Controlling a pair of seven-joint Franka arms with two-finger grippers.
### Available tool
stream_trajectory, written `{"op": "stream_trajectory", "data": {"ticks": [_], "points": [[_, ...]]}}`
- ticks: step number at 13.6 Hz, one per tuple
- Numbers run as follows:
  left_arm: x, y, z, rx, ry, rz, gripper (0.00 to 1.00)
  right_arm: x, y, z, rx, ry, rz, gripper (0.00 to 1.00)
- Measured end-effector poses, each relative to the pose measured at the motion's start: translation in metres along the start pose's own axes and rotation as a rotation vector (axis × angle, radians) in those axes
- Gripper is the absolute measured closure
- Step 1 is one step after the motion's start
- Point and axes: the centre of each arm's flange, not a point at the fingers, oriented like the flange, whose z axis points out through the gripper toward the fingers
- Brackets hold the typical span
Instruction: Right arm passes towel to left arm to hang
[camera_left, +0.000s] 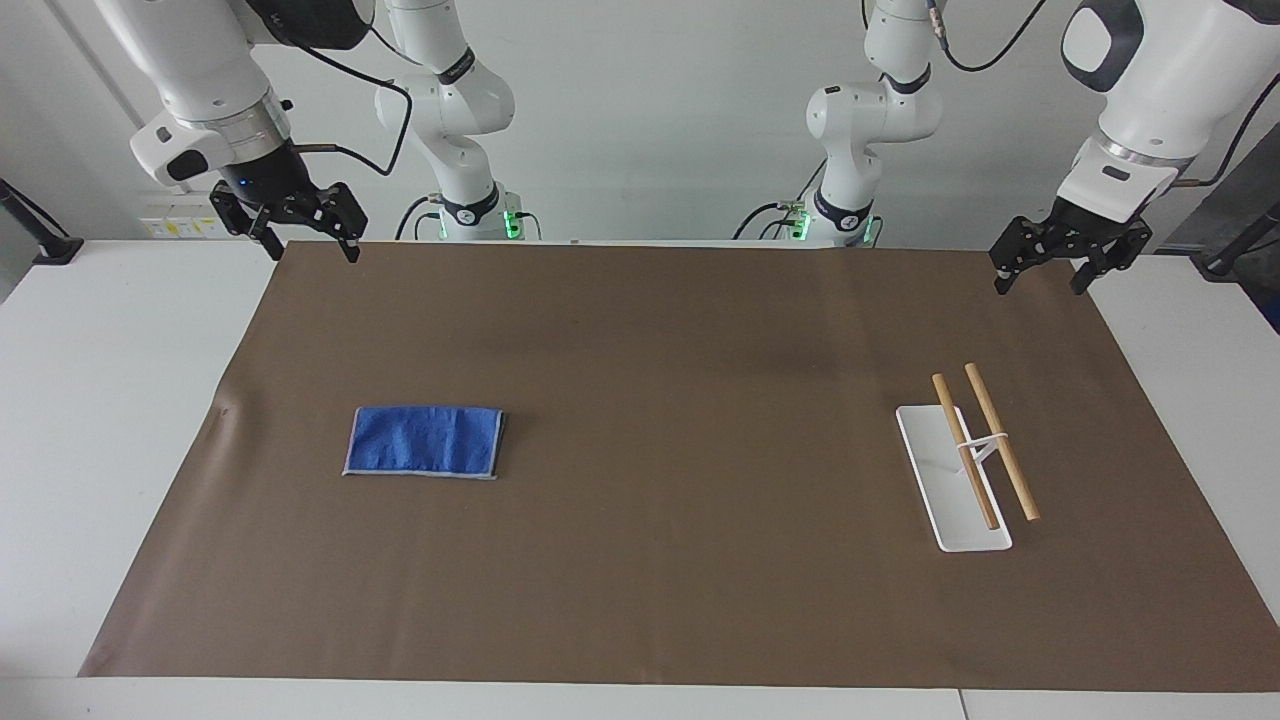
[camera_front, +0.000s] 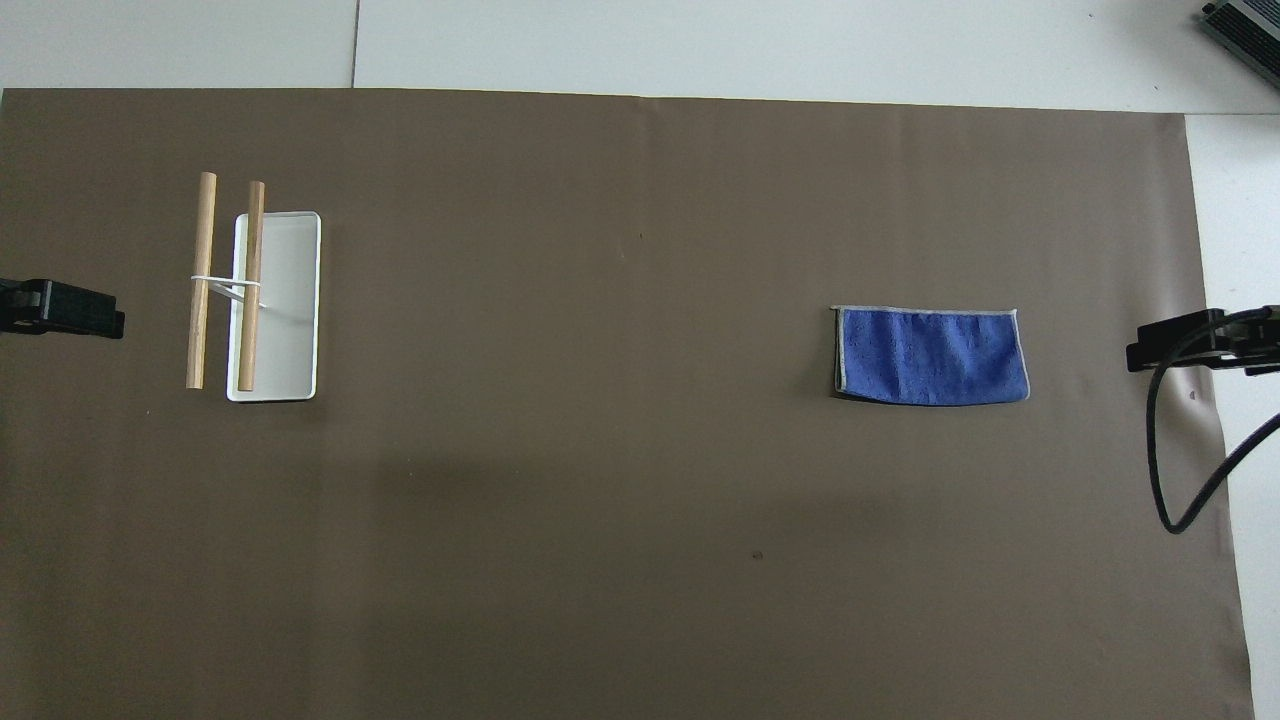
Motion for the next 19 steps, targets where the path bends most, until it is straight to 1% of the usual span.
{"op": "stream_trajectory", "data": {"ticks": [11, 17, 19], "points": [[0.0, 0.0, 0.0, 0.0, 0.0, 0.0, 0.0, 0.0, 0.0, 0.002, 0.0, -0.005, 0.0, 0.0], [0.0, 0.0, 0.0, 0.0, 0.0, 0.0, 0.0, -0.006, 0.0, 0.012, 0.003, -0.025, -0.002, 0.0], [0.0, 0.0, 0.0, 0.0, 0.0, 0.0, 0.0, -0.007, 0.001, 0.015, 0.003, -0.015, -0.002, 0.0]]}}
